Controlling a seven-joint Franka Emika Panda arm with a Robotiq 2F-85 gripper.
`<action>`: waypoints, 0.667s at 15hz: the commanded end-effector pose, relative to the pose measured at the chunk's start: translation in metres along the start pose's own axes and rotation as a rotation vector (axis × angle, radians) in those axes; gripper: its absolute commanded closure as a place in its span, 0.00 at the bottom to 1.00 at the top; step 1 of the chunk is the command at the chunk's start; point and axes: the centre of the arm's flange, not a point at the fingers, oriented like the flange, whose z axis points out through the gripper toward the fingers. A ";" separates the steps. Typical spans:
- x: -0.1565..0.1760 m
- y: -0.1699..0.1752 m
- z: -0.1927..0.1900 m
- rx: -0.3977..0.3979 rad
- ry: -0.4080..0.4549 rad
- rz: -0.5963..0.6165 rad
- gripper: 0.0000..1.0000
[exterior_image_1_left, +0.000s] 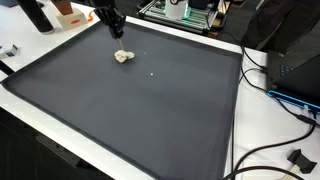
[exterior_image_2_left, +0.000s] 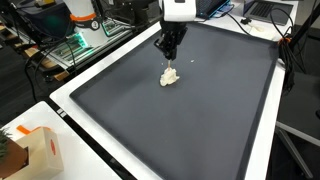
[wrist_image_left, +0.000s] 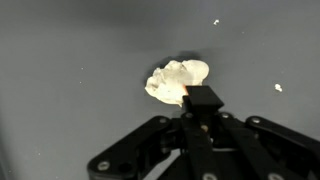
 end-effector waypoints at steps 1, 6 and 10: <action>0.002 0.003 0.009 0.020 0.009 -0.009 0.97; 0.006 0.002 0.018 0.013 0.014 -0.014 0.97; 0.008 0.000 0.026 0.000 0.032 -0.028 0.97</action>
